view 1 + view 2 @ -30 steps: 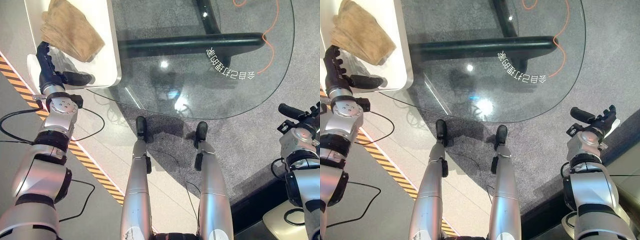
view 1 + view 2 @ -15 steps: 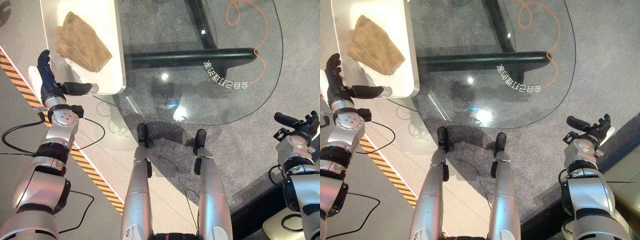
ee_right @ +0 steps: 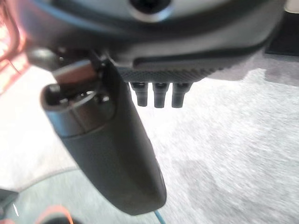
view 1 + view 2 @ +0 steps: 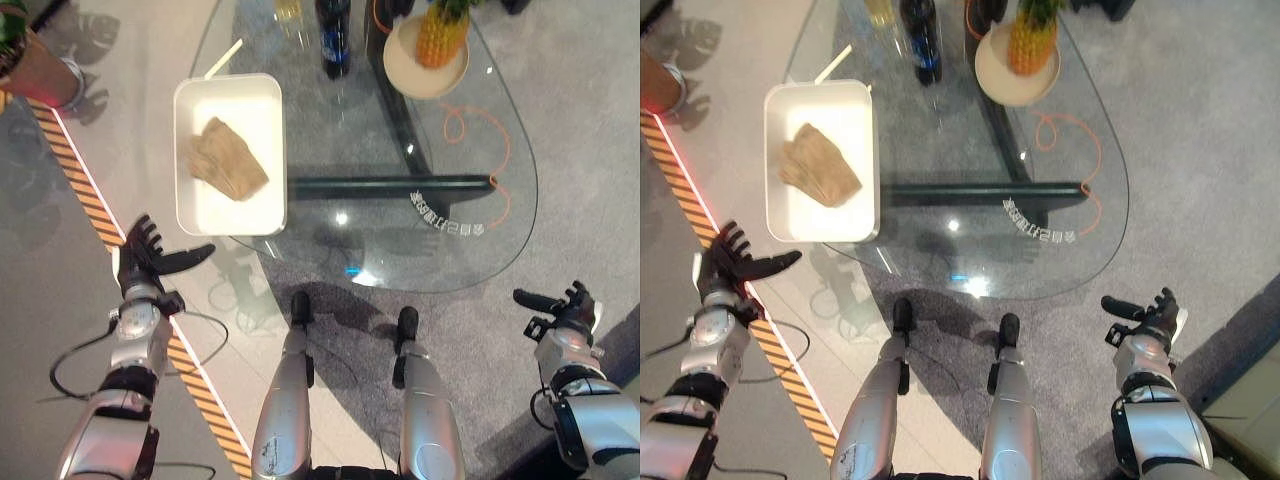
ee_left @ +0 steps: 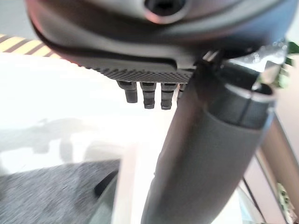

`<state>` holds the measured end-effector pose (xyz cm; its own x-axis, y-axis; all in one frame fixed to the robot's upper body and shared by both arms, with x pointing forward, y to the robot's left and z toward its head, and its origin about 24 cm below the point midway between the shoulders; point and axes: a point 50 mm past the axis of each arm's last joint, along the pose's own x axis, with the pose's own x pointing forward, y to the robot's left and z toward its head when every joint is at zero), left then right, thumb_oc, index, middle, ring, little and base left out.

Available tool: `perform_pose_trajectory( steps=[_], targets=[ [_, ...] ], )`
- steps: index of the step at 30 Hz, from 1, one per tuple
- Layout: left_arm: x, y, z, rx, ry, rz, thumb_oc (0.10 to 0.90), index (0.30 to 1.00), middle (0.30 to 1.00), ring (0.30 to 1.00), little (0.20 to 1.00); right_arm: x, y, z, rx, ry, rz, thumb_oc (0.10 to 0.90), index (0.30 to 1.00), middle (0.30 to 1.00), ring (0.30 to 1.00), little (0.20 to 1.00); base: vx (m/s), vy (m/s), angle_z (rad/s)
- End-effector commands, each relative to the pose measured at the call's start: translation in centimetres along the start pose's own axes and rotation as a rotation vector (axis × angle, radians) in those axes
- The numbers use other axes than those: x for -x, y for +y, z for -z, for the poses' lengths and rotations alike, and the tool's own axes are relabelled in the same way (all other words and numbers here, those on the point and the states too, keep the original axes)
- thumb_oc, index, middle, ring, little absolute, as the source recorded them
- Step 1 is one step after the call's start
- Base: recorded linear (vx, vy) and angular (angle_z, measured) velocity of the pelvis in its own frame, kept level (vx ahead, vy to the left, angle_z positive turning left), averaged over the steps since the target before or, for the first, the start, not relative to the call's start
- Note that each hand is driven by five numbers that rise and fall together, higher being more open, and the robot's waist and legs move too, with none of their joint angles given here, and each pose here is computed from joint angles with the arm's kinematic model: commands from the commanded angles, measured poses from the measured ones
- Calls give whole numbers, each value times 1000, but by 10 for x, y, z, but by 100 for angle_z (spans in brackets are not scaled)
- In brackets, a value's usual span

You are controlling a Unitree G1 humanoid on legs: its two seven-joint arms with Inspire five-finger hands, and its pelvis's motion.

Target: Wipe the table with a cloth and put it in the basket.

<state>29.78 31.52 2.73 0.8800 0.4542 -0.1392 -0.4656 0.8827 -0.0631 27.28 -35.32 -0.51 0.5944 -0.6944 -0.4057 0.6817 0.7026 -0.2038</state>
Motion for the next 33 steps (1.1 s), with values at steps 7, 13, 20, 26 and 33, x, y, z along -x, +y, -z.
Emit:
perform_pose_trajectory(
  steps=[7, 13, 20, 26, 33],
  targets=[
    [47, 48, 83, -40, 286, -68, 800, 900, 900, 900, 900, 22, -32, 94, 252, 220, -71, 800, 900, 900, 900, 900, 178, -8, 7],
    [80, 60, 123, -120, 466, -69, 800, 900, 900, 900, 900, 41, -42, 136, 351, 350, -96, 800, 900, 900, 900, 900, 165, -5, 7],
    [132, 76, 169, -283, 750, -23, 800, 900, 900, 900, 900, 74, -53, 188, 479, 544, -134, 800, 900, 900, 900, 900, 145, 18, 3],
    [151, 81, 181, -301, 849, -5, 800, 900, 900, 900, 900, 86, -62, 205, 524, 625, -151, 800, 900, 900, 900, 900, 61, 19, 0],
    [168, 82, 192, -326, 937, 17, 800, 900, 900, 900, 900, 99, -69, 220, 553, 703, -170, 800, 900, 900, 900, 900, 26, 13, -1]
  ],
)
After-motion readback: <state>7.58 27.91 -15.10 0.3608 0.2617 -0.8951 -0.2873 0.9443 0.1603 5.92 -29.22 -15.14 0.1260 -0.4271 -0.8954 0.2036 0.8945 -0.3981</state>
